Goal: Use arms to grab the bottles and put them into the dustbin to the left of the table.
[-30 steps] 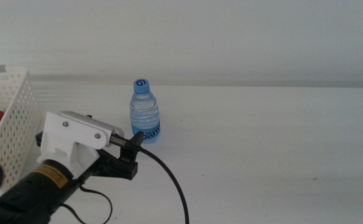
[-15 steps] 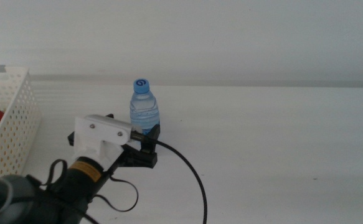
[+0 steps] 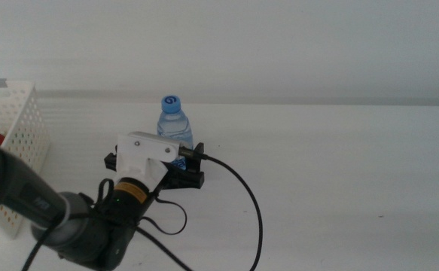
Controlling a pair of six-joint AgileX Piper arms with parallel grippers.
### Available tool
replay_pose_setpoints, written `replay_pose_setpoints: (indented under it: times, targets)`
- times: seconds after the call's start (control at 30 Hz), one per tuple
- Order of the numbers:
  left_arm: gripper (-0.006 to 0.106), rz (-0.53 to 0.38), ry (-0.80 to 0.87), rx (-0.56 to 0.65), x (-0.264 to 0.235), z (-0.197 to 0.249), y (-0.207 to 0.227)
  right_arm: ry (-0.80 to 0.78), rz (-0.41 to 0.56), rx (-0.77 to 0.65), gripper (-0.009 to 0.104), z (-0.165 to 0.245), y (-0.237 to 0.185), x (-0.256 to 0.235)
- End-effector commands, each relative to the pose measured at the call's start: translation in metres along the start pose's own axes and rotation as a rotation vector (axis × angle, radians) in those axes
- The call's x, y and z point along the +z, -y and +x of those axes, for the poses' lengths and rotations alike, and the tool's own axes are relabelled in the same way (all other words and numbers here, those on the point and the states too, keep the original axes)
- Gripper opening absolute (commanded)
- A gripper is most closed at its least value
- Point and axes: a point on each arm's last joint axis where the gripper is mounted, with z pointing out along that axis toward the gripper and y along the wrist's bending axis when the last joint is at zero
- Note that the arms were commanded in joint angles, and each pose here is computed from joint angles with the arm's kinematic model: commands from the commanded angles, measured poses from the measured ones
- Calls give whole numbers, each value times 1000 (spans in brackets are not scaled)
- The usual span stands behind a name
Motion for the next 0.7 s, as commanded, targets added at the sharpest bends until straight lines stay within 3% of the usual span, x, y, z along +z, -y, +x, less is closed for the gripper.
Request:
replay_pose_setpoints:
  times: [0.0, 0.5, 0.6, 0.67]
  targets:
    - [94, -6, 17, -9, 9, 2, 2, 12, 0, -4, 93, 0, 0, 0]
    - [93, -45, 14, 13, 50, 8, -6, 10, 0, -4, 93, 0, 0, 0]
    - [86, -42, 5, 17, 55, 12, -5, 10, 0, -4, 93, 0, 0, 0]
    - [72, -43, 7, 14, 58, 11, -5, 10, 0, -4, 93, 0, 0, 0]
